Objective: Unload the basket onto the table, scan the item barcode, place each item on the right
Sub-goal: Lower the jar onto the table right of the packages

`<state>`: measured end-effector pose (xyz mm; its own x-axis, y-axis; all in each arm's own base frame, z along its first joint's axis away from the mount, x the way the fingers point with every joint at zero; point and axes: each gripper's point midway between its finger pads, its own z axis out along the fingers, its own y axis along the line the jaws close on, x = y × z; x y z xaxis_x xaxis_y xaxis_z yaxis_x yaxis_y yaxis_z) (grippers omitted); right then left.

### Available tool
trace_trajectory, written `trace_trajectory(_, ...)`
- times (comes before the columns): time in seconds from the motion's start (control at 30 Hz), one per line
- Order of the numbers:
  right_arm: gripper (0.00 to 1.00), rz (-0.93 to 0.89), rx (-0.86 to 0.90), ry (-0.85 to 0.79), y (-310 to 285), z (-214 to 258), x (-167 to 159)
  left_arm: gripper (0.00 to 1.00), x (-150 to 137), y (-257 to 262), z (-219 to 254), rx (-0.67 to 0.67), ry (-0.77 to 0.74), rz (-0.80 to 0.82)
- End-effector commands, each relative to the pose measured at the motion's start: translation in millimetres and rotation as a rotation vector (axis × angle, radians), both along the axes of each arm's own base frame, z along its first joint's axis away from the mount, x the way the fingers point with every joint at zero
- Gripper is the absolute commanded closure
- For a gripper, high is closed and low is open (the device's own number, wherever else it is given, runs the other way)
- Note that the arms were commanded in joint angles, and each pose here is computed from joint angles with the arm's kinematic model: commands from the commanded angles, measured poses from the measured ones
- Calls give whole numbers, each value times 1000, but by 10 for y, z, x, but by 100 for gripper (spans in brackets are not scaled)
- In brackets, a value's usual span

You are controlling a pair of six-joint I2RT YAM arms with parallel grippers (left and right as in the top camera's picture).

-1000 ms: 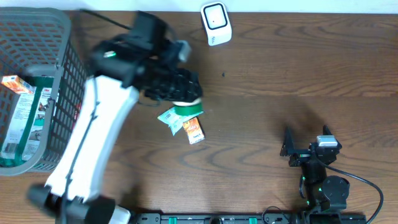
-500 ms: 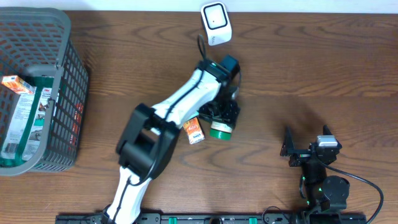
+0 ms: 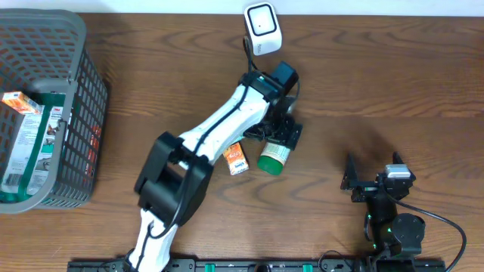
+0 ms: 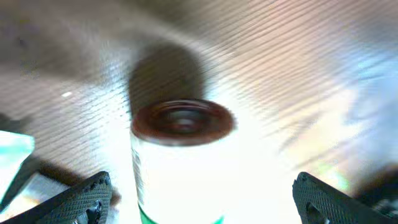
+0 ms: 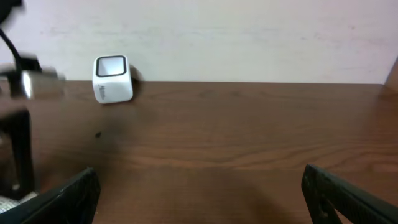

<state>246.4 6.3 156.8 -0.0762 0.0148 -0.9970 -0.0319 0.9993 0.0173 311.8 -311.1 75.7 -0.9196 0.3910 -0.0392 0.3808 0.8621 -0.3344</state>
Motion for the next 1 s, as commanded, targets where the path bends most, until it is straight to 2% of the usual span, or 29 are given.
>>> trace_trajectory(0.0, 1, -10, 2, 1, -20, -6, -2, 7, 114, 67, 206, 25, -80, 23)
trace_trajectory(0.07, 1, -10, 2, 1, -20, -6, -2, 7, 159, 238, 136, 129, -114, 64)
trace_trajectory(0.1, 1, -10, 2, 1, -20, -6, -2, 12, 165, 283, 119, 155, -123, 66)
trace_trajectory(0.17, 1, -10, 2, 1, -20, -6, -2, 36, 177, 431, 54, 239, -145, 85)
trace_trajectory(0.2, 1, -10, 2, 1, -20, -6, -2, 57, 175, 472, 26, 259, -149, 87)
trace_trajectory(0.23, 1, -10, 2, 1, -20, -6, -2, 66, 172, 510, -8, 277, -151, 88)
trace_trajectory(0.27, 1, -10, 2, 1, -20, -6, -2, 69, 160, 566, -63, 303, -151, 96)
trace_trajectory(0.4, 1, -10, 2, 1, -20, -6, -2, 69, 53, 644, -253, 336, -113, 134)
trace_trajectory(0.53, 1, -10, 2, 1, -20, -6, -2, 69, -195, 433, -272, 237, 0, 102)
trace_trajectory(0.97, 1, -10, 2, 1, -20, -6, -2, 68, -418, 193, -233, 183, 39, 44)
